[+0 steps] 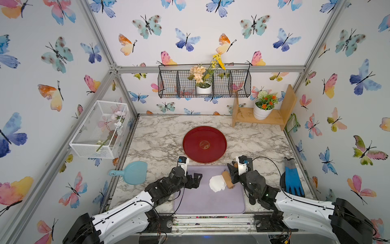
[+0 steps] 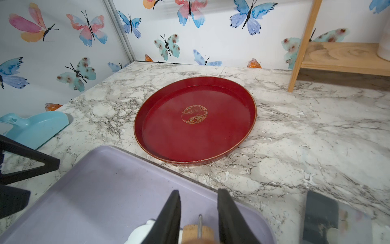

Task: Roll out the dumpling wrappers from the dough
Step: Flatten out the dough on the work surface.

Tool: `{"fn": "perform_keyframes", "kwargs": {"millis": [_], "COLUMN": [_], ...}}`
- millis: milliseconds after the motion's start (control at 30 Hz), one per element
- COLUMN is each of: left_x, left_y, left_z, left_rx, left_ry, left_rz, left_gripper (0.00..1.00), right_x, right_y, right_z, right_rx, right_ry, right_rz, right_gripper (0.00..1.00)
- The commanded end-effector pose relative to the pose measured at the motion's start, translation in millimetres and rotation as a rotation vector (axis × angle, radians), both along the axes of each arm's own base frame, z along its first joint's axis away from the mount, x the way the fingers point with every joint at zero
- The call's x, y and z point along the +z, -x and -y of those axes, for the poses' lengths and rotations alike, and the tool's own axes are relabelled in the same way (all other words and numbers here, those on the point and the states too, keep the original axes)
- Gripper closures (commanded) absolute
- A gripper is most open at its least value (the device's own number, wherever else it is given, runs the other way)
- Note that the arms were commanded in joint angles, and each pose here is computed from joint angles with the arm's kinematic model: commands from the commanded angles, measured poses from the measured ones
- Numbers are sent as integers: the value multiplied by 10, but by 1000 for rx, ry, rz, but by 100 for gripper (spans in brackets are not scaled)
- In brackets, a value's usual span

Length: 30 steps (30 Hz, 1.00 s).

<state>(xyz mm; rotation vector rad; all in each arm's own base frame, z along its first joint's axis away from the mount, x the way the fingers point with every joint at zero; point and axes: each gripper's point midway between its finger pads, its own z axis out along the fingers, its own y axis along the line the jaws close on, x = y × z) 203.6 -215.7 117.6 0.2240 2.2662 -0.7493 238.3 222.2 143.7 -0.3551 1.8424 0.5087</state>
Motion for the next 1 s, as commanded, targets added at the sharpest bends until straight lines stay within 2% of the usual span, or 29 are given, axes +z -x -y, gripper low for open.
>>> {"fn": "perform_keyframes", "kwargs": {"millis": [0,133,333,533,967], "left_x": [-45,-172,-449,-496,-717], "left_y": [1,52,122,127,159], "left_z": [-71,-65,-4,100,13], "left_rx": [23,6,-46,-93,-64], "left_ry": [-19,-23,-43,-28,-69], "left_rz": [7,-21,-69,-64,-110], "left_gripper": [1,1,1,1,1], "right_x": [-142,212,456,321,15], "right_y": [100,69,143,294,285], "right_z": [135,161,-140,-435,-369], "right_rx": [-29,-39,114,281,256], "right_ry": [5,-37,-48,-71,-10], "right_rz": [-56,32,55,9,-25], "right_gripper": [98,98,98,98,98]}}
